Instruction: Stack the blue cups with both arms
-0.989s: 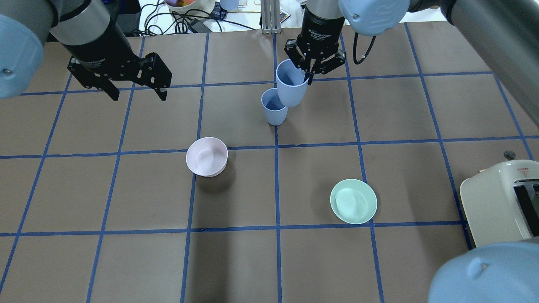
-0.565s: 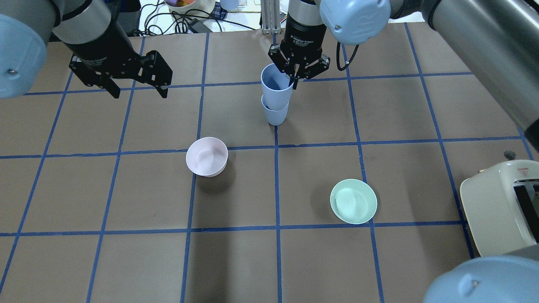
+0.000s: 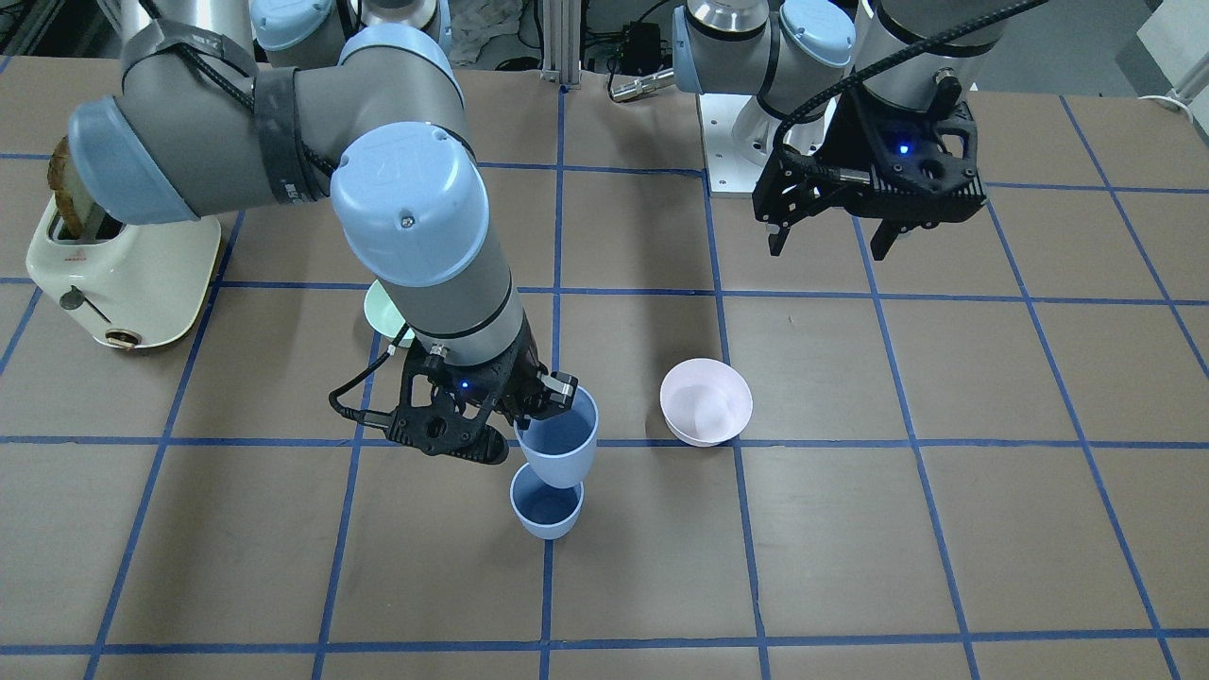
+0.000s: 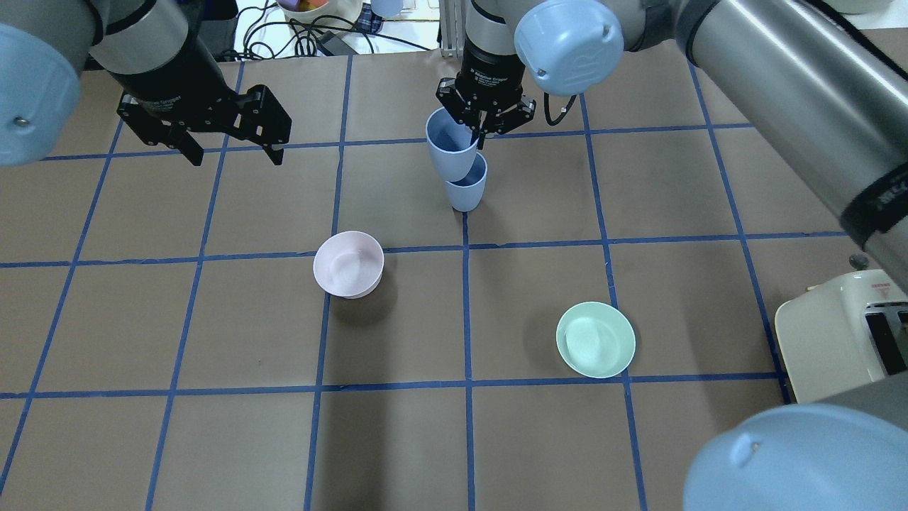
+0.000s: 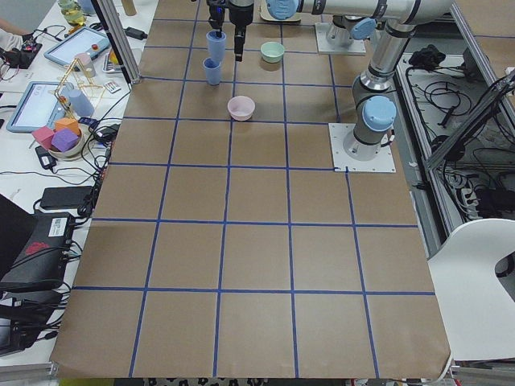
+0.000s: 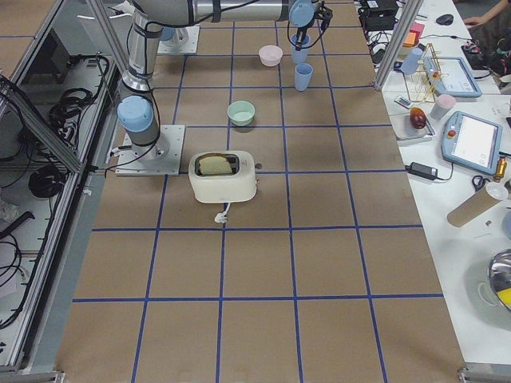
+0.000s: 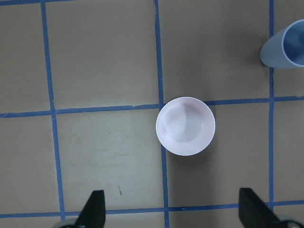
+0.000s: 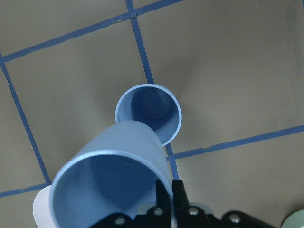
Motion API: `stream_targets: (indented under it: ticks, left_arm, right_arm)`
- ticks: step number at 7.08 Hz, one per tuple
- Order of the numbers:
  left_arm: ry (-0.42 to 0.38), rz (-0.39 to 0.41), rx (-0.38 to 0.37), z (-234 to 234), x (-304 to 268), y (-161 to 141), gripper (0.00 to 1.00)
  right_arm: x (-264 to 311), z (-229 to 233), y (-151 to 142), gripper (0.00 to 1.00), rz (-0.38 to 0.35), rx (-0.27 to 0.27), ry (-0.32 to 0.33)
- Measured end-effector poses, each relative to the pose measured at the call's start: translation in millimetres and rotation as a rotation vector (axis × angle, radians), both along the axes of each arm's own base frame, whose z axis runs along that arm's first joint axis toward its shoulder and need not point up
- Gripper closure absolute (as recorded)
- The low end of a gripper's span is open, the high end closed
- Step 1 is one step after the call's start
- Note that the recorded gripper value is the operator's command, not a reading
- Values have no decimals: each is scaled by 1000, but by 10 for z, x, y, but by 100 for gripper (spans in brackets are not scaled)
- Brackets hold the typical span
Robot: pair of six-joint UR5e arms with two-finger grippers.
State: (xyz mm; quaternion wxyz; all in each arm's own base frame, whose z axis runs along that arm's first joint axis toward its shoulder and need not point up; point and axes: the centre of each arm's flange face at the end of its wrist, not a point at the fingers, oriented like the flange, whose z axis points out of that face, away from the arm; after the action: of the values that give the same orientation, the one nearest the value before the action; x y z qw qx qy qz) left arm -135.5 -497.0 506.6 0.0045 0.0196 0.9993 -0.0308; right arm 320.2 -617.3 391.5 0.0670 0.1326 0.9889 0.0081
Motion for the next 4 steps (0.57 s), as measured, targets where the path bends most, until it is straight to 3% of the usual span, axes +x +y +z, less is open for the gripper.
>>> stream_targets:
  ticks: [4]
  left_arm:
    - [0, 0, 1, -6, -8, 3, 0]
  right_arm:
    - [-214, -60, -178, 100, -41, -29, 5]
